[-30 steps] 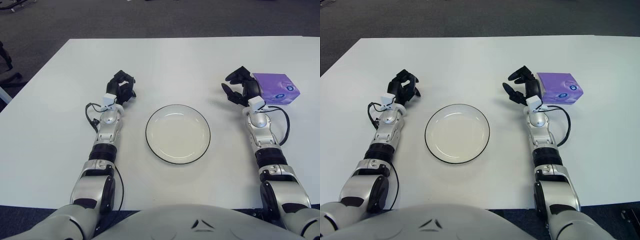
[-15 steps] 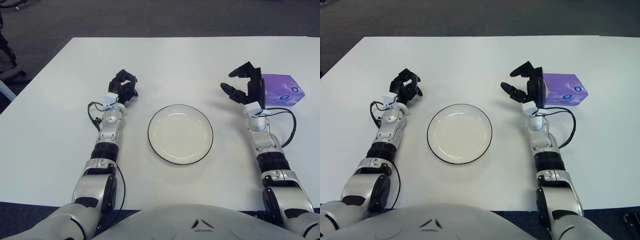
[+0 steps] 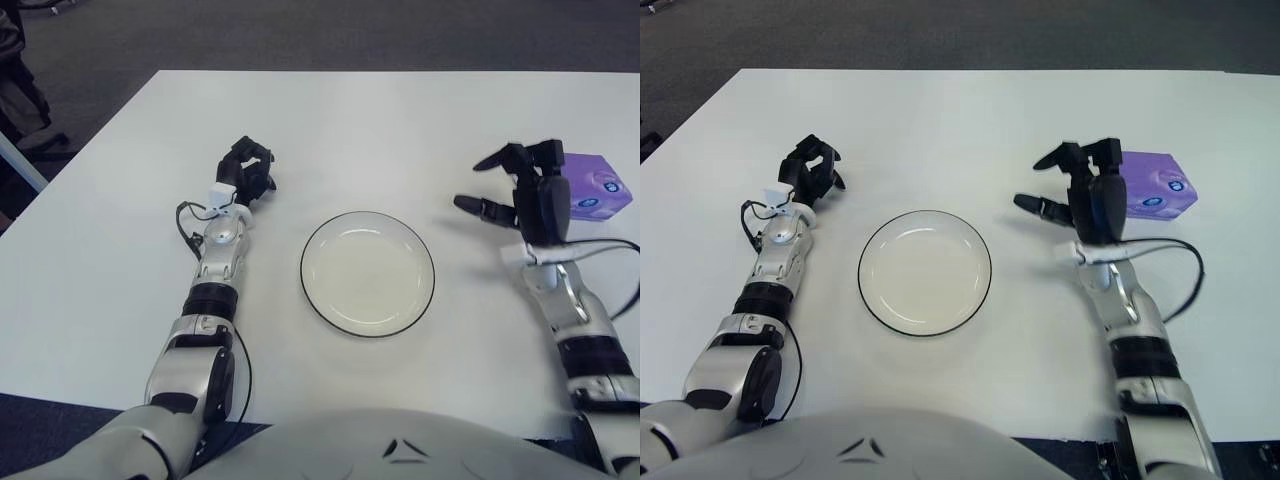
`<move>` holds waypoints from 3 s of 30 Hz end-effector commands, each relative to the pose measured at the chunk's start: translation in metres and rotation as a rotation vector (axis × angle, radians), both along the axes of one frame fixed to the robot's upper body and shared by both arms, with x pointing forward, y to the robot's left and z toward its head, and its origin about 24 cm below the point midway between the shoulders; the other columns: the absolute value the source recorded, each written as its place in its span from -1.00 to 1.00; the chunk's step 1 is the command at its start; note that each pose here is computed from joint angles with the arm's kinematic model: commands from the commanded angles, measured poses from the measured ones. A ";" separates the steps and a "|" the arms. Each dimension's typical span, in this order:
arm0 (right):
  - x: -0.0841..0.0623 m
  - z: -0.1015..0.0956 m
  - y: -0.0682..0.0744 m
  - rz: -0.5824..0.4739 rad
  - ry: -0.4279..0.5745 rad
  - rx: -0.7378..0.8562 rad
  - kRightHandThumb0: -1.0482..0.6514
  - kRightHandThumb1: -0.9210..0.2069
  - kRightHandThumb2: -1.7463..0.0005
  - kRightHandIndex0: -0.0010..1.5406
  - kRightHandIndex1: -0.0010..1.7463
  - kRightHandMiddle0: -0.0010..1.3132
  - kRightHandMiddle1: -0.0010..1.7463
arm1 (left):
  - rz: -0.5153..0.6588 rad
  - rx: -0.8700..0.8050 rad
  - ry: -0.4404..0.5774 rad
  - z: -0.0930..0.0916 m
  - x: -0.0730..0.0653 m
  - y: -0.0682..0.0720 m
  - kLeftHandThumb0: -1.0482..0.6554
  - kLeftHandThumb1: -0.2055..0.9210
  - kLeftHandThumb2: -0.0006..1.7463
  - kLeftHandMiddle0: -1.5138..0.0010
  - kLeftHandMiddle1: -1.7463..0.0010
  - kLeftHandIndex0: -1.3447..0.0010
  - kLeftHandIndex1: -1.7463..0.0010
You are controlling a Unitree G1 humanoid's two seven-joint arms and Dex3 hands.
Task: Put the tissue paper into the plate.
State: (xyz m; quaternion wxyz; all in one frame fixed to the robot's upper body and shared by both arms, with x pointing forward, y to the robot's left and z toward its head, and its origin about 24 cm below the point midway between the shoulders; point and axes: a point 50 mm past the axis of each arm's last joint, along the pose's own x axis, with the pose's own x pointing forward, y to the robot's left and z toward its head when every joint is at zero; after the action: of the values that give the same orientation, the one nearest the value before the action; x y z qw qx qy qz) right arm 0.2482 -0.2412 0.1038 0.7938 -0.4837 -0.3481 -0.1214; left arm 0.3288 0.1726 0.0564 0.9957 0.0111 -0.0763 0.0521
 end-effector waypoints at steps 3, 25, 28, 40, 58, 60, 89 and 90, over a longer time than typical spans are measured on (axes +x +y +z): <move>-0.014 0.012 -0.017 -0.047 -0.020 -0.078 0.23 -1.00 0.71 -0.37 0.65 -0.38 0.54 | 0.032 -0.005 0.207 -0.058 -0.031 0.007 -0.21 1.00 -0.49 -0.30 -1.00 -0.02 -1.00; -0.038 0.039 -0.057 -0.243 0.234 -0.249 -0.41 -1.00 0.84 -0.24 -0.83 -0.32 -0.48 | 0.025 0.007 0.208 -0.059 -0.028 0.012 -0.22 1.00 -0.49 -0.29 -1.00 -0.02 -1.00; -0.039 0.041 -0.058 -0.252 0.282 -0.258 -0.47 -1.00 0.89 -0.31 -0.94 -0.35 -0.67 | 0.024 0.009 0.208 -0.059 -0.027 0.012 -0.22 1.00 -0.49 -0.28 -1.00 -0.02 -1.00; -0.019 0.044 -0.063 -0.279 0.407 -0.320 -0.67 -1.00 0.74 -0.44 -1.00 -0.47 -0.86 | 0.020 0.011 0.203 -0.059 -0.027 0.013 -0.23 1.00 -0.48 -0.28 -1.00 -0.01 -1.00; 0.024 0.067 -0.073 -0.323 0.433 -0.445 -0.90 -1.00 0.45 -0.85 -1.00 -0.69 -0.99 | 0.016 0.019 0.201 -0.061 -0.028 0.014 -0.23 1.00 -0.48 -0.27 -1.00 -0.01 -1.00; 0.027 0.067 -0.074 -0.327 0.425 -0.457 -0.92 -1.00 0.42 -0.87 -1.00 -0.70 -0.99 | 0.016 0.019 0.201 -0.061 -0.028 0.014 -0.23 1.00 -0.48 -0.27 -1.00 -0.01 -1.00; 0.057 0.063 -0.074 -0.142 0.703 -0.344 -1.00 -1.00 0.33 -1.00 -1.00 -0.87 -1.00 | 0.014 0.024 0.195 -0.061 -0.029 0.014 -0.23 1.00 -0.48 -0.26 -1.00 0.00 -1.00; 0.058 0.062 -0.075 -0.135 0.723 -0.329 -1.00 -1.00 0.34 -1.00 -1.00 -0.87 -1.00 | 0.014 0.025 0.195 -0.061 -0.030 0.014 -0.23 1.00 -0.48 -0.26 -1.00 0.00 -1.00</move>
State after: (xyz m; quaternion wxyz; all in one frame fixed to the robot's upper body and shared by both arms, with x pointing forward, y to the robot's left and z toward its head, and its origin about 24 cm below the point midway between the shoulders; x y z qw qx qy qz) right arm 0.3026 -0.3145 0.1641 0.7534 -0.6543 -0.0439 0.0488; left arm 0.3343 0.1835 0.0535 0.9954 0.0257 -0.0774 0.0509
